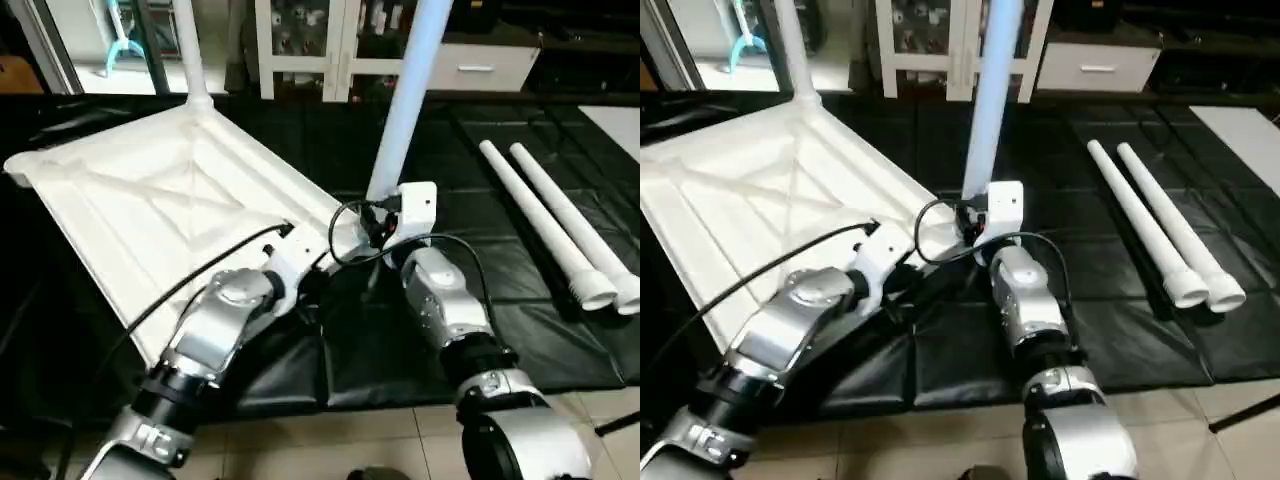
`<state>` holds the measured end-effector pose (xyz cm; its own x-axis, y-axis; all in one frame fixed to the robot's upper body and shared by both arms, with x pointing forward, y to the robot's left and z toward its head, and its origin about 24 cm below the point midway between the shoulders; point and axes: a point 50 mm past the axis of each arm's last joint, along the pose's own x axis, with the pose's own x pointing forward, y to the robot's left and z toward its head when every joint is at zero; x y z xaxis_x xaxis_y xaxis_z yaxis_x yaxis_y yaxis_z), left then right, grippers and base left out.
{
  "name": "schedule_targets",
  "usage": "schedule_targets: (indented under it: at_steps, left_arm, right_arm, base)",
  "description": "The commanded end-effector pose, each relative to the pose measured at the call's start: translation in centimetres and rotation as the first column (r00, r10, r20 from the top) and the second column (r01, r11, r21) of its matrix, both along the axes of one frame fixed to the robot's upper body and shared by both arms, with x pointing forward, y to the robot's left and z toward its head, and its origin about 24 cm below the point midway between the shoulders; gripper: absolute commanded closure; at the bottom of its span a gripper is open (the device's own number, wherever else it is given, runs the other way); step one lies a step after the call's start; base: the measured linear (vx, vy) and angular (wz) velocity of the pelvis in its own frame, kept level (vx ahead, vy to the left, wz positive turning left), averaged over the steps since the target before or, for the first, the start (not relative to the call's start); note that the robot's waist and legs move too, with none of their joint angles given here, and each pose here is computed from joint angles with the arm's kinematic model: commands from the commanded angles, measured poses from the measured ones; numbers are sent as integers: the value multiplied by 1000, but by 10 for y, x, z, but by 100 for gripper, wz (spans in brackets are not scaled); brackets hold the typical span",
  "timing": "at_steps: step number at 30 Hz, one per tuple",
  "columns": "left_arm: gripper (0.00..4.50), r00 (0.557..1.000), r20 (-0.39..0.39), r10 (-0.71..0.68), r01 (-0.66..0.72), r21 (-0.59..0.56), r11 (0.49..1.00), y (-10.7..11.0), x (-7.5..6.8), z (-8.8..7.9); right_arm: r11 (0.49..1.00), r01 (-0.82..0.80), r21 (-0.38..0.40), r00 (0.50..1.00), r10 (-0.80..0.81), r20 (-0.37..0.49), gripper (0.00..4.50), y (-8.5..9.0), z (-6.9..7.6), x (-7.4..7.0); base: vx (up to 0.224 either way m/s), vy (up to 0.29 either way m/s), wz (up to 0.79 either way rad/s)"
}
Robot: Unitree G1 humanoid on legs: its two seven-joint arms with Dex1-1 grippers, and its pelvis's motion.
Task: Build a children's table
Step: Rotate leg to tighten
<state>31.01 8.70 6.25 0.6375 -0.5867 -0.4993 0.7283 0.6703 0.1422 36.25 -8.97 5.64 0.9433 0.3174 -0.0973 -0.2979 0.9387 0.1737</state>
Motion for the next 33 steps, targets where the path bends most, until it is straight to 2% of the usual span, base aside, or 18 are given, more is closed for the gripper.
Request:
schedule_targets:
  at_steps: [1, 3, 5, 6, 7, 8, 9, 10, 11, 14, 15, 20, 21, 25, 27, 33]
  left_arm:
    - [450, 998, -33, -51, 51, -19, 999, -1, -10, -11]
    - [450, 997, -28, -78, 78, -16, 997, 4, -13, -11]
    - [450, 985, -39, -168, 167, -15, 986, 18, -24, -12]
    - [450, 980, -42, -193, 192, -14, 981, 21, -27, -12]
    - [450, 963, -56, -262, 262, -17, 965, 34, -37, -12]
    - [450, 959, -59, -277, 277, -18, 961, 37, -39, -12]
    - [450, 953, -75, -294, 294, -16, 956, 47, -44, -13]
    - [450, 953, -75, -294, 294, -16, 956, 47, -44, -13]
    - [450, 950, -86, -300, 300, -13, 954, 54, -47, -13]
    - [450, 948, -106, -300, 301, -8, 954, 67, -50, -11]
    - [450, 948, -108, -300, 302, -3, 953, 69, -50, -11]
    - [450, 943, -114, -312, 315, 5, 949, 76, -52, -10]
    - [450, 942, -112, -316, 318, 2, 948, 76, -52, -10]
    - [450, 943, -105, -315, 317, -3, 949, 73, -51, -9]
    - [450, 947, -101, -303, 305, 2, 952, 72, -50, -9]
    - [450, 967, -78, -244, 247, 36, 968, 71, -40, -10]
  right_arm:
    - [994, -99, 41, 984, 104, -145, 258, 7, -35, -16]
    - [985, -167, 45, 979, 171, -110, 258, 5, -29, -16]
    - [936, -352, -13, 936, 352, -11, 258, -4, -16, -16]
    - [920, -391, -28, 920, 391, 9, 223, -7, -13, -16]
    - [884, -466, -29, 884, 467, 40, 188, -22, -5, -16]
    - [877, -479, -18, 876, 480, 45, 188, -25, -3, -16]
    - [848, -530, -8, 846, 529, 71, 182, -35, 4, -16]
    - [848, -530, -8, 846, 529, 71, 168, -35, 4, -16]
    - [815, -579, -29, 811, 579, 86, 153, -43, 9, -17]
    - [779, -620, -92, 774, 627, 94, 134, -59, 16, -18]
    - [777, -622, -96, 772, 629, 93, 122, -60, 17, -18]
    - [750, -658, -60, 738, 659, 144, 122, -64, 23, -19]
    - [735, -676, -50, 722, 675, 150, 137, -63, 23, -20]
    - [720, -693, -23, 711, 689, 138, 164, -56, 16, -24]
    - [733, -680, -13, 726, 676, 127, 181, -53, 12, -24]
    - [816, -577, -8, 815, 577, 59, 231, -47, -3, -22]
  base:
    - [0, 0, 0]
    - [0, 0, 0]
    - [0, 0, 0]
    - [0, 0, 0]
    - [0, 0, 0]
    - [0, 0, 0]
    - [0, 0, 0]
    - [0, 0, 0]
    - [0, 0, 0]
    - [0, 0, 0]
    - [0, 0, 0]
    - [0, 0, 0]
    - [0, 0, 0]
    - [0, 0, 0]
    - [0, 0, 0]
    - [0, 0, 0]
